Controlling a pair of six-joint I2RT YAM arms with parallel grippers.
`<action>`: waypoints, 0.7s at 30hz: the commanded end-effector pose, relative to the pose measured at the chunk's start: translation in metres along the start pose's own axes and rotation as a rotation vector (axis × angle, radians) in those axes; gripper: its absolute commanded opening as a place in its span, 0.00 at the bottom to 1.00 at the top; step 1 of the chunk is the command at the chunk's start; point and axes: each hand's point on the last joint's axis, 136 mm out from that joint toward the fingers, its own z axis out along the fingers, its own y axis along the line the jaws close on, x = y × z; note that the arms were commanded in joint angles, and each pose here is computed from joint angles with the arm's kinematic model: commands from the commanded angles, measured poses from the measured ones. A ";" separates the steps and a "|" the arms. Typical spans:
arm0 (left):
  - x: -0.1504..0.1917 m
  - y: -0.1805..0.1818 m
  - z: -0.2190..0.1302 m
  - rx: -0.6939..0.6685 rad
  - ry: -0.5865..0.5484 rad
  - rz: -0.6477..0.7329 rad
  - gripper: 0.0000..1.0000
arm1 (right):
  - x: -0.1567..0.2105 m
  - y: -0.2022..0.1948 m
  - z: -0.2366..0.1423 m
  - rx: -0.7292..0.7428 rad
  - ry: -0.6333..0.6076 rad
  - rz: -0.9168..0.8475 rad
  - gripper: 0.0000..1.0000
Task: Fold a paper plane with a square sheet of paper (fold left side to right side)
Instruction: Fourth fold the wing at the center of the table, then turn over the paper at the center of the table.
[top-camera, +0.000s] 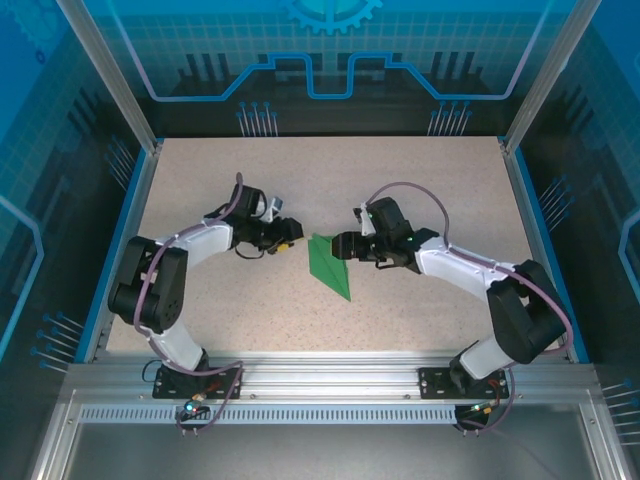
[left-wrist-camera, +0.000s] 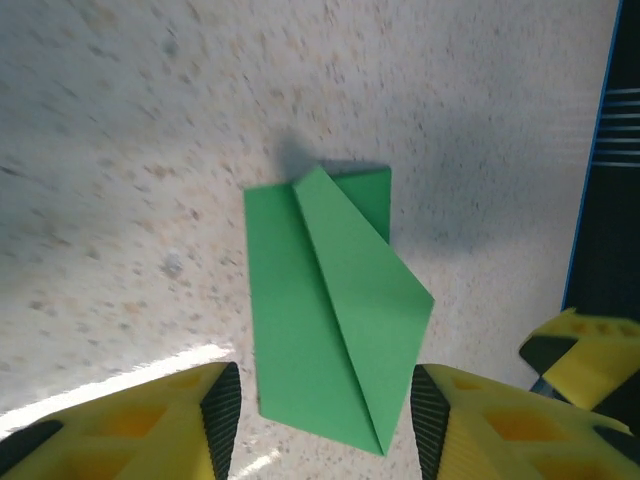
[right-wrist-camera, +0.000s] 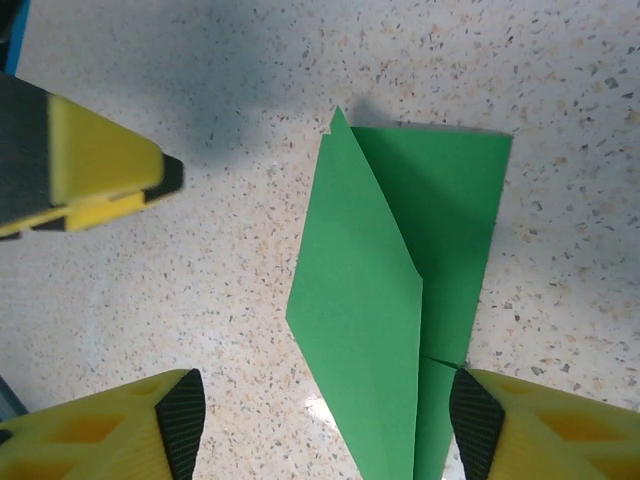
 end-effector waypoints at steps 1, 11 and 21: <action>0.006 -0.008 0.015 0.058 0.038 -0.018 0.51 | -0.005 -0.002 -0.006 -0.018 -0.066 0.023 0.70; 0.018 -0.009 0.054 0.064 0.127 -0.040 0.43 | -0.004 -0.016 -0.027 -0.046 -0.154 0.116 0.77; 0.024 -0.007 0.072 0.054 0.166 -0.050 0.38 | -0.001 -0.036 -0.051 -0.005 -0.207 0.160 0.80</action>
